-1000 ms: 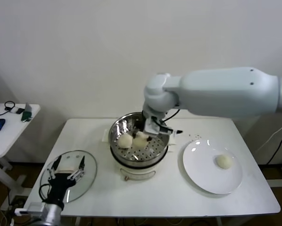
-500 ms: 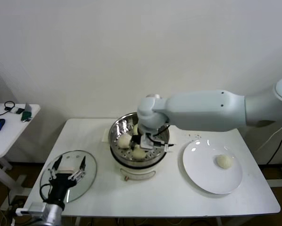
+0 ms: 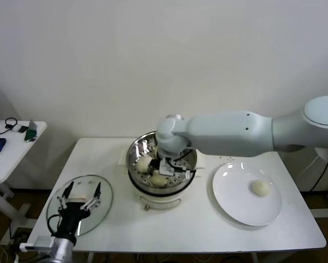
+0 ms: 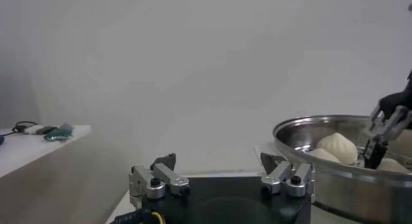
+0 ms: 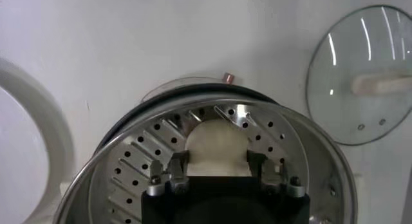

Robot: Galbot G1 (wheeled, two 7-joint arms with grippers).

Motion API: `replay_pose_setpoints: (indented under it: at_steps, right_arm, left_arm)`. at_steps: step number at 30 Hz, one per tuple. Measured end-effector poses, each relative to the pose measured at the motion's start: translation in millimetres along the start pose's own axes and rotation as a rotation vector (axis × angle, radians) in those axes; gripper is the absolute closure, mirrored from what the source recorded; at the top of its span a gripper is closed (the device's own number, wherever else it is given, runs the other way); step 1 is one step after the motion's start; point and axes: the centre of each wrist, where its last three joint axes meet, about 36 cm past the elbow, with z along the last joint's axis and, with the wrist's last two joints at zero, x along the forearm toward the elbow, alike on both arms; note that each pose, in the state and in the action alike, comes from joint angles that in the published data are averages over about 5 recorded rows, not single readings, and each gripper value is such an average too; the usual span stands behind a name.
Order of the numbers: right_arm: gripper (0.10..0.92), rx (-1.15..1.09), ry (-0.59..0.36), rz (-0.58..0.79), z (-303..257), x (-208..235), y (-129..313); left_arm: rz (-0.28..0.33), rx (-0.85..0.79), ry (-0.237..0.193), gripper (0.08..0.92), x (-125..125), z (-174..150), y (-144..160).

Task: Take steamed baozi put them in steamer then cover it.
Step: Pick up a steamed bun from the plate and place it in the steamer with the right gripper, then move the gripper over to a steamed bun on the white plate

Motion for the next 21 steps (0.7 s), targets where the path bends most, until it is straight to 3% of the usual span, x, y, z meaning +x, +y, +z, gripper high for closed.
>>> replay_pose_setpoints:
  at_steps: [5, 14, 21]
  right_arm:
    - [0.210, -0.018, -0.006, -0.002, 5, 3, 1]
    - [0.199, -0.146, -0.003, -0.034, 37, 34, 17]
    - [0.200, -0.443, 0.021, -0.060, 92, 90, 64]
  left_arm:
    - [0.003, -0.001, 0.000, 0.177, 1, 0, 0]
    - [0.009, -0.008, -0.004, 0.177, 1, -2, -2]
    - [0.013, -0.011, -0.005, 0.177, 4, -4, -3]
